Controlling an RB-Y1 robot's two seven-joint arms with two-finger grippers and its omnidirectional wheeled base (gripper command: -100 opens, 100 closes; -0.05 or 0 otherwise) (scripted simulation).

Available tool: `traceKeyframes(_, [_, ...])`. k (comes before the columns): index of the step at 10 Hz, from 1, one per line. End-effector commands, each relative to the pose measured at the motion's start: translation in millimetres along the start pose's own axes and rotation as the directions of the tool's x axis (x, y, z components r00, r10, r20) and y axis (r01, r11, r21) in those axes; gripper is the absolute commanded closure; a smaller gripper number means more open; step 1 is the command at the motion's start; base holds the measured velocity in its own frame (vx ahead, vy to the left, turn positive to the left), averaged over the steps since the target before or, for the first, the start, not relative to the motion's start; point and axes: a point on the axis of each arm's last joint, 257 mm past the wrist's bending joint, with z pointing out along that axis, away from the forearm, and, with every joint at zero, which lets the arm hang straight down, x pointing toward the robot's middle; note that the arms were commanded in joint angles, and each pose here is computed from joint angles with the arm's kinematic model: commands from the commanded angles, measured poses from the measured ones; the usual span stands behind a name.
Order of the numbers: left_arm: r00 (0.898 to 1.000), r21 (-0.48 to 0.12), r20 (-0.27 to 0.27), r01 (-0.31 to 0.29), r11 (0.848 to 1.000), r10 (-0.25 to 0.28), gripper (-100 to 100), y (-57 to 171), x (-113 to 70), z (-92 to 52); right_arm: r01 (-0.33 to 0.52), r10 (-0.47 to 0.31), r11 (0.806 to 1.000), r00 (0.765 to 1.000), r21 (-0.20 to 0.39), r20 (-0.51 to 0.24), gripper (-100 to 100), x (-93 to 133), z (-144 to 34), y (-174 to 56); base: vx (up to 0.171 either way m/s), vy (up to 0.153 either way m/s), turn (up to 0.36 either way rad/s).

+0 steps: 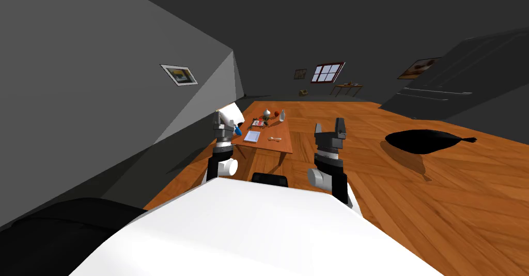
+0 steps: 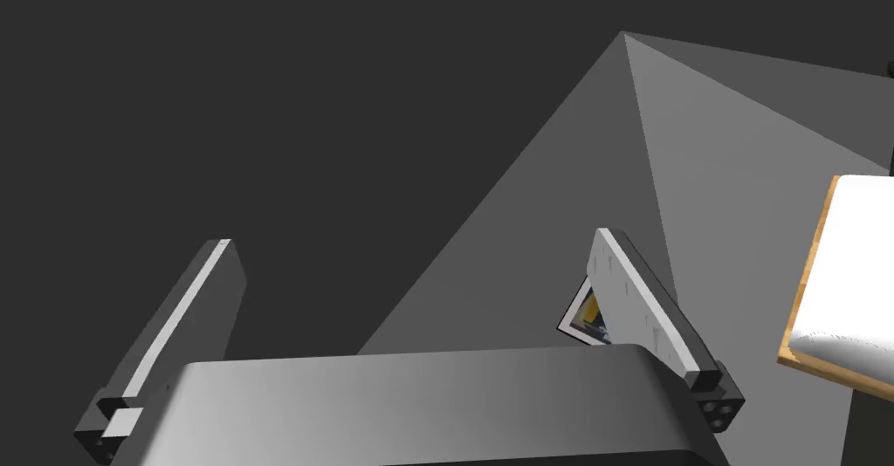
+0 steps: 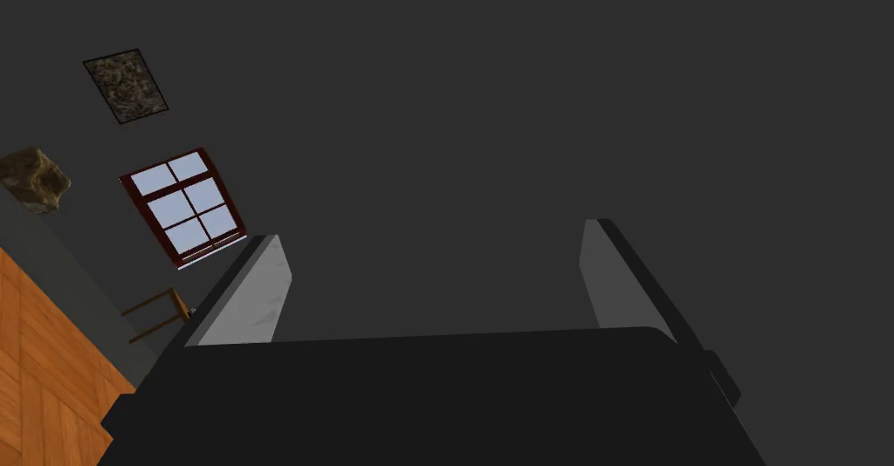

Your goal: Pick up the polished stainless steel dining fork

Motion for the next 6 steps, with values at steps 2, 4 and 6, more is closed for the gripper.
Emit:
traceKeyframes(2, [1.0, 0.0, 0.0, 0.0, 1.0, 0.0, 0, 0, 0.0, 0.0, 0.054, -0.052, 0.997, 0.998, 0.046, -0.045, -100, 1, -7.4, -15, 0.008, 0.024, 0.149])
traceKeyframes(4, [1.0, 0.0, 0.0, 0.0, 1.0, 0.0, 0, 0, 0.0, 0.0, 0.124, -0.115, 0.987, 0.989, 0.106, -0.091, -100, 0, -19.6, -35, 0.01, 0.05, 0.209])
traceKeyframes(6, [1.0, 0.0, 0.0, 0.0, 1.0, 0.0, 0, 0, 0.1, 0.0, 0.214, -0.189, 0.96, 0.971, 0.18, -0.147, -100, -5, -38.4, -62, 0.019, 0.077, 0.322])
